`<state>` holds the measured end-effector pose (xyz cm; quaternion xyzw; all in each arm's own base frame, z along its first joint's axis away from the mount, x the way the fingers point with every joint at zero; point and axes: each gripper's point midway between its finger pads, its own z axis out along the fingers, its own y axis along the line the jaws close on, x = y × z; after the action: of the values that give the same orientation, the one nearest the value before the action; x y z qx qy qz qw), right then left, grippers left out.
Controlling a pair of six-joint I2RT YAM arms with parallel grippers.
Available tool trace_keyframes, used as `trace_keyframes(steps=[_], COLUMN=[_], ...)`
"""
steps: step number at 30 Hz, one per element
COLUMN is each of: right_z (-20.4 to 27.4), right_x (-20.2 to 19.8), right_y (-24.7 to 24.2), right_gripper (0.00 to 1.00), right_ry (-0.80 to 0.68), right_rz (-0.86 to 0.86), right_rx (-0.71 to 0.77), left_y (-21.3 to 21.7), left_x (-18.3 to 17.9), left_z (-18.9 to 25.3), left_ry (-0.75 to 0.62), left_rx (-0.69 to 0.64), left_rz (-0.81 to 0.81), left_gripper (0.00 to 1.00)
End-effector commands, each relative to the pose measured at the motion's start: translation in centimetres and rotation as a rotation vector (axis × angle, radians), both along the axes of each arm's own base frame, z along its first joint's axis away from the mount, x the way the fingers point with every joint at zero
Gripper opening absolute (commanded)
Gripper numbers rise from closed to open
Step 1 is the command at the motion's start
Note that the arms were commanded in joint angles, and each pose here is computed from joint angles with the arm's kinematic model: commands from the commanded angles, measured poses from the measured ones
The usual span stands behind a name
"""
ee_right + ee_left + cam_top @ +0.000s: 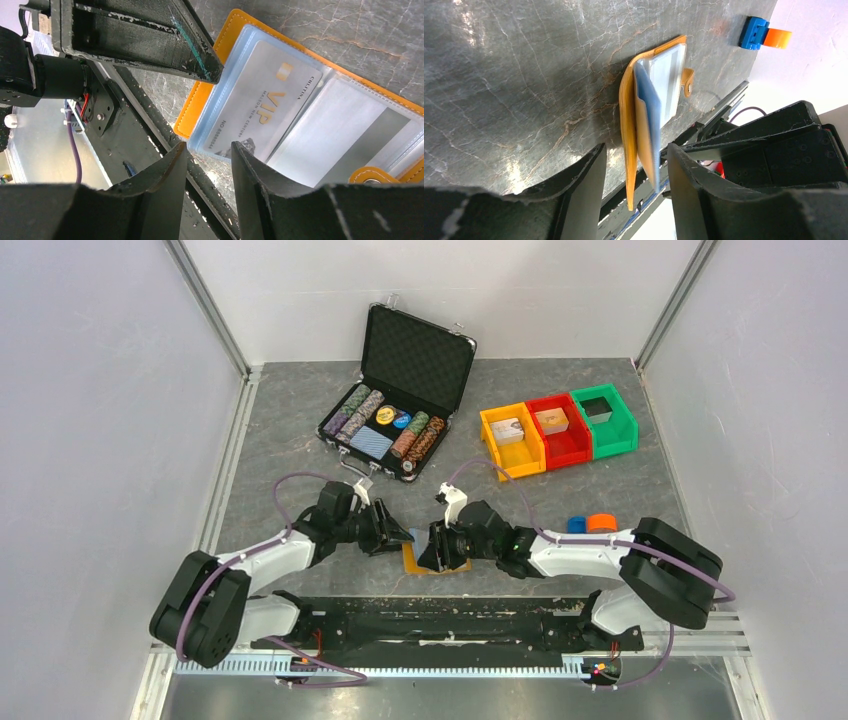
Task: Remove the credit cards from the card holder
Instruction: Remove the credit card from the card holder.
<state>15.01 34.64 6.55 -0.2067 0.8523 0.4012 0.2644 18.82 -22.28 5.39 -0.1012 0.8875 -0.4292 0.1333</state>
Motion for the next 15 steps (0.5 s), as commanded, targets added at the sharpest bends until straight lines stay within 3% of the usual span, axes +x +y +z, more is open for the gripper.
trace_keyframes(steps=[1, 6, 11, 15], right_z=[2.3, 1.8, 1.8, 1.6], right_x=[1.1, 1.7, 2.4, 2.8], right_y=[1.0, 0.0, -0.7, -0.7], right_gripper=[0.40, 0.38, 0.37, 0.36], right_ry=[-0.061, -0.072, -0.078, -0.062], right_rz=[-0.018, -0.055, -0.081, -0.070], right_rx=[0.046, 0.010, 0.003, 0.007], left_y=[0.1, 0.5, 2.4, 2.3], left_x=[0.3, 0.7, 0.8, 1.2], left_z=[0.6, 0.5, 0.6, 3.1], left_ry=[-0.016, -0.030, -0.037, -0.080], left_rx=[0.003, 0.048, 0.184, 0.170], left_rz=[0.018, 0.027, 0.048, 0.044], left_gripper=[0.57, 0.60, 0.59, 0.49])
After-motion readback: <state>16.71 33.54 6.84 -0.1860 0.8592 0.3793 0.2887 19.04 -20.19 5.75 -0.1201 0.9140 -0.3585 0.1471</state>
